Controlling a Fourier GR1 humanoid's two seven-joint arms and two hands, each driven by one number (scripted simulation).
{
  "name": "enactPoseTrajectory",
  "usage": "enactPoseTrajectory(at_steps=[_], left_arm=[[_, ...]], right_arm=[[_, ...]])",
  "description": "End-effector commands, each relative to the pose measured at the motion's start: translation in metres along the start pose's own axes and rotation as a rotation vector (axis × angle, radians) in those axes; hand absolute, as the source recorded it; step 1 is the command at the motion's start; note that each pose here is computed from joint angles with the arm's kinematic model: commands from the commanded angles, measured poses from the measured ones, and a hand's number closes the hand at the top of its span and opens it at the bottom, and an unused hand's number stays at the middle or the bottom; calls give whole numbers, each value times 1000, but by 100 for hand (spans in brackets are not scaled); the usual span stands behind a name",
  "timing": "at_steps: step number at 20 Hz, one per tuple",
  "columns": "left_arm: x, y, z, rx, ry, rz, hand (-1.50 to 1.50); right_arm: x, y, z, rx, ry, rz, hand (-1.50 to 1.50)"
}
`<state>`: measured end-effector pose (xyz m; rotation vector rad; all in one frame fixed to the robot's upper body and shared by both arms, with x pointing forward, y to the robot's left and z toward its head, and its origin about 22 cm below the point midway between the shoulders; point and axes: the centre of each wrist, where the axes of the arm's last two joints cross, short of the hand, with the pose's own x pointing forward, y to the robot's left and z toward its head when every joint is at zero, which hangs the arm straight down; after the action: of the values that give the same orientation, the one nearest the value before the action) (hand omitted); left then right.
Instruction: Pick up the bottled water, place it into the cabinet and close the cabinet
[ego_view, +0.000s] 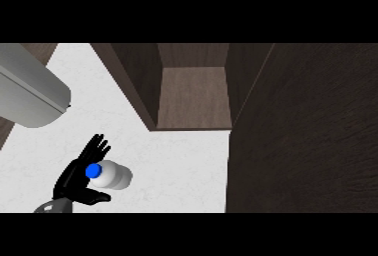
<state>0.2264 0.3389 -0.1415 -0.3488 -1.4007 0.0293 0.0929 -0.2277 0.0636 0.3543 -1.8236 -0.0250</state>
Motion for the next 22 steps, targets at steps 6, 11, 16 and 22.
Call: enactPoseTrajectory(at_steps=[6,11,16,22], left_arm=[[-16,-1,1,-56,-37,111,-150],[-35,-23,2,-108,-1,185,-150],[-29,-30,-15,-130,20,226,-150],[-34,-41,-20,-186,11,271,-150]], right_arm=[[-4,8,-4,3,24,-4,-150],[2,8,-8,9,0,-5,-150],[-10,3,-8,-5,12,-7,-150],[-14,0,-3,5,23,-24,-150]])
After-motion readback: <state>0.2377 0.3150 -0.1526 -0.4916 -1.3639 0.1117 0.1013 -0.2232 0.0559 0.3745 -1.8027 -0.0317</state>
